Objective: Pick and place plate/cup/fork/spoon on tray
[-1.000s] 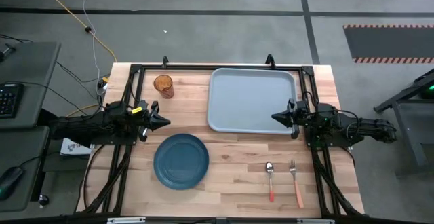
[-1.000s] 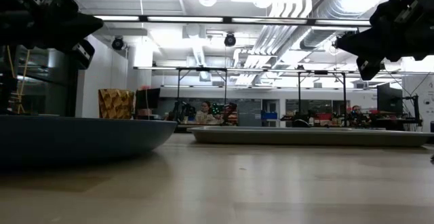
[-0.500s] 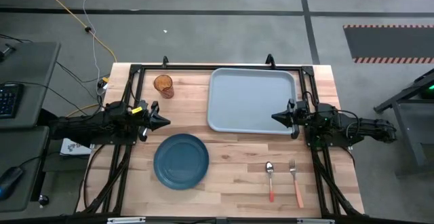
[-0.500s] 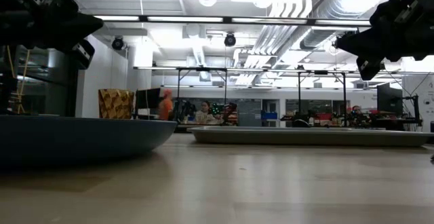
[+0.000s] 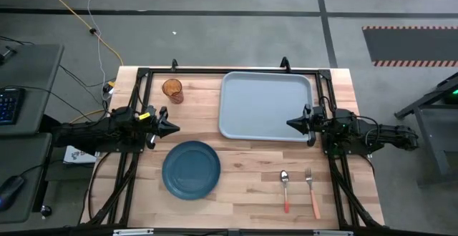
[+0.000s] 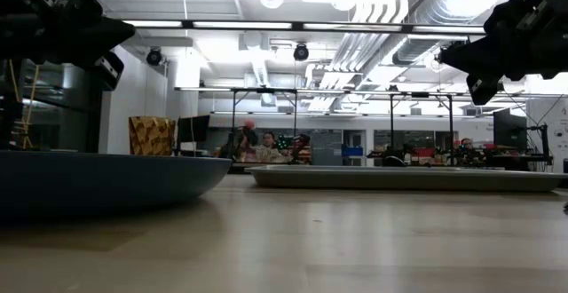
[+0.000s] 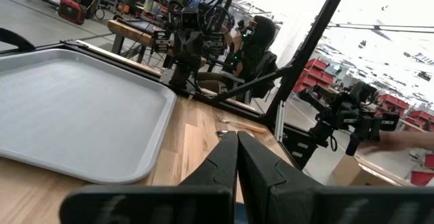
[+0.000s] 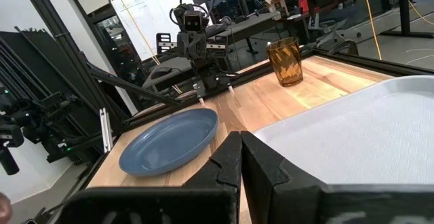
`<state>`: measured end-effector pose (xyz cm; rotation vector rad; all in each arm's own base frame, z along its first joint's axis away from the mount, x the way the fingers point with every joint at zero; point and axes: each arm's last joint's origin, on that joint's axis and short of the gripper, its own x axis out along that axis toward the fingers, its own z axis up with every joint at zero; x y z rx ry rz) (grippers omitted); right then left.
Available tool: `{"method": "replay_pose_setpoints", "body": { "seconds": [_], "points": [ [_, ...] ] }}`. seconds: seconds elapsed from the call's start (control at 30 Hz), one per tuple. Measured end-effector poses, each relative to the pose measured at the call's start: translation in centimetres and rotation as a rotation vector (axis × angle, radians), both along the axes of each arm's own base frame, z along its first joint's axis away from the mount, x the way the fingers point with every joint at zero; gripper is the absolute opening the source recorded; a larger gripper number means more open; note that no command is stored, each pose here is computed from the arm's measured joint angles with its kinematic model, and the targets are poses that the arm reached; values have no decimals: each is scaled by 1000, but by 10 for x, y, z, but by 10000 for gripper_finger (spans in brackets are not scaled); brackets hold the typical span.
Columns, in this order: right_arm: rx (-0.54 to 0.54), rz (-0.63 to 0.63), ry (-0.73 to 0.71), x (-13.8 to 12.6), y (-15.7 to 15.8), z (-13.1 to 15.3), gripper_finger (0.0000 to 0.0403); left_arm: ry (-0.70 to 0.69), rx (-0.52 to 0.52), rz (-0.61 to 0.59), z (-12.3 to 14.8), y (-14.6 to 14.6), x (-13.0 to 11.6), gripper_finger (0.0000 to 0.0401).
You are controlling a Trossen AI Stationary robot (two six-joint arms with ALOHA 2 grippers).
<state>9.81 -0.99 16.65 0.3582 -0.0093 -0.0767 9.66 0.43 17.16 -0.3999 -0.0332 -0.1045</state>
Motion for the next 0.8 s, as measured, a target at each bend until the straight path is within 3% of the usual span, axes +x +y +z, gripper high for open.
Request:
{"method": "replay_pose_setpoints", "body": {
  "seconds": [0.17,0.27,0.37,0.5,0.6,0.7,0.8],
  "points": [
    [-9,-1,1,0,0,0,0,0,0,0,0,0,0,0],
    [-87,-40,-22,0,-1,3,0,0,0,0,0,0,0,0],
    [-67,-159,-265,-4,-4,26,0,0,0,0,0,0,0,0],
    [126,-307,-685,-22,-8,59,0,0,0,0,0,0,0,0],
    [273,-293,-868,-32,-8,73,0,-1,0,0,0,0,0,0],
    [389,-175,-756,-25,-6,90,2,-1,0,0,0,0,0,0],
    [428,-56,-424,-12,-3,110,18,-2,0,0,0,0,0,0]
  ]
}}
